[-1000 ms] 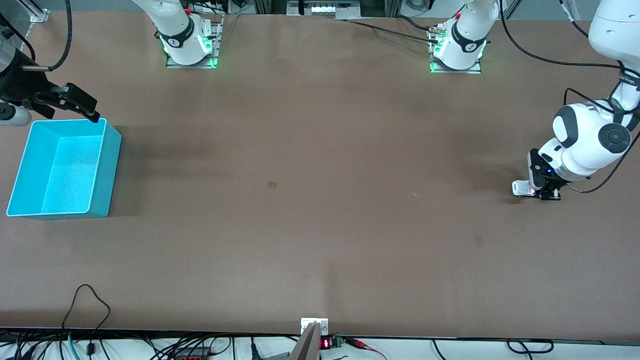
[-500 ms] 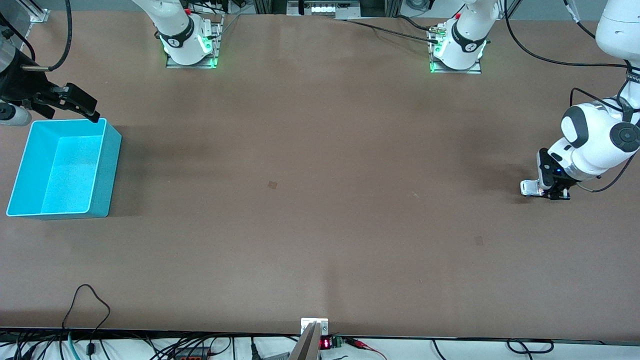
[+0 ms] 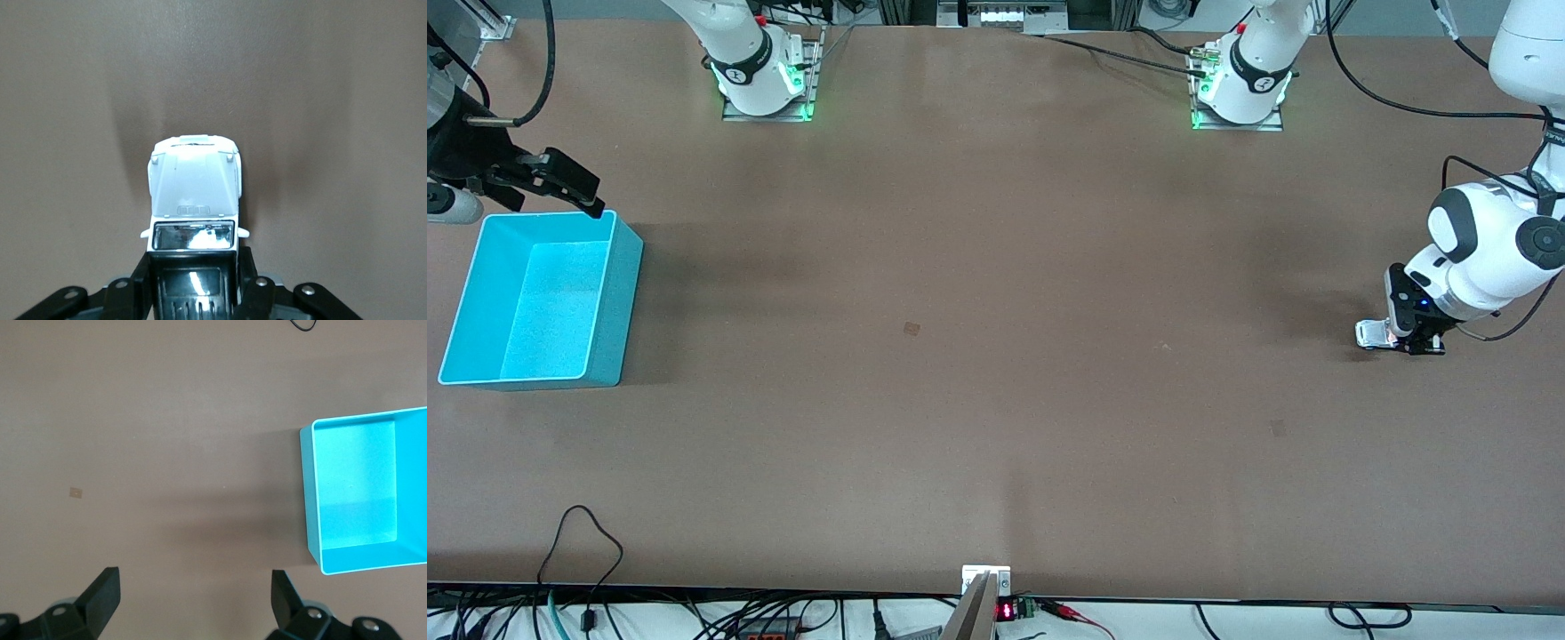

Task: Wind and store white jeep toy

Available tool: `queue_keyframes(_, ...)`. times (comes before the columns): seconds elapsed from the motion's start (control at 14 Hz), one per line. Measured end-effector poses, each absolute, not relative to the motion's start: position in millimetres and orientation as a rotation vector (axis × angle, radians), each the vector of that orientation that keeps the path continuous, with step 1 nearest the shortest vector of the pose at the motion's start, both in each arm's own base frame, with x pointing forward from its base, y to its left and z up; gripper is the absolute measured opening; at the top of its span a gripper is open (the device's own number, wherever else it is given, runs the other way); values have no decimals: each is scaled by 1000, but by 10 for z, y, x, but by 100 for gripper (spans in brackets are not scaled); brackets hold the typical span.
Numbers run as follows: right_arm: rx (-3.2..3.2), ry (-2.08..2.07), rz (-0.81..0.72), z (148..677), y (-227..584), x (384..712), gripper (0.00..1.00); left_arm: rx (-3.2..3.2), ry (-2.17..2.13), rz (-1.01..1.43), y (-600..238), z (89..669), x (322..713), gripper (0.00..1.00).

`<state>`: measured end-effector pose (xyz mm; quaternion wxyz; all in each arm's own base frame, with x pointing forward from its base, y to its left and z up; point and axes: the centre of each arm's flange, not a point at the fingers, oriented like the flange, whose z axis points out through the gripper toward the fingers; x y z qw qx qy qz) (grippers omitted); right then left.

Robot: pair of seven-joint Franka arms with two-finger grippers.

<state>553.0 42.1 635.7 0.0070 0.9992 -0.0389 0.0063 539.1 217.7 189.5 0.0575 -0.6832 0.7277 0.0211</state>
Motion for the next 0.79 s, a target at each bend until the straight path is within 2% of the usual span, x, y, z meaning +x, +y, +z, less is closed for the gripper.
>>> queue_keyframes(0.14, 3125, -122, 20, 6357, 421, 5531, 100, -2073, 2209, 67, 2179, 1884, 5385, 55)
queue_keyframes(0.43, 3125, -122, 20, 6357, 421, 5531, 100, -2088, 2209, 80, 2227, 1877, 5372, 93)
queue_keyframes(0.5, 3125, -122, 20, 6357, 421, 5531, 100, -2093, 2210, 90, 2245, 1938, 5393, 99)
queue_keyframes(0.79, 3125, -122, 19, 6356, 420, 5531, 100, -2167, 2200, 183, 2312, 2436, 5546, 100)
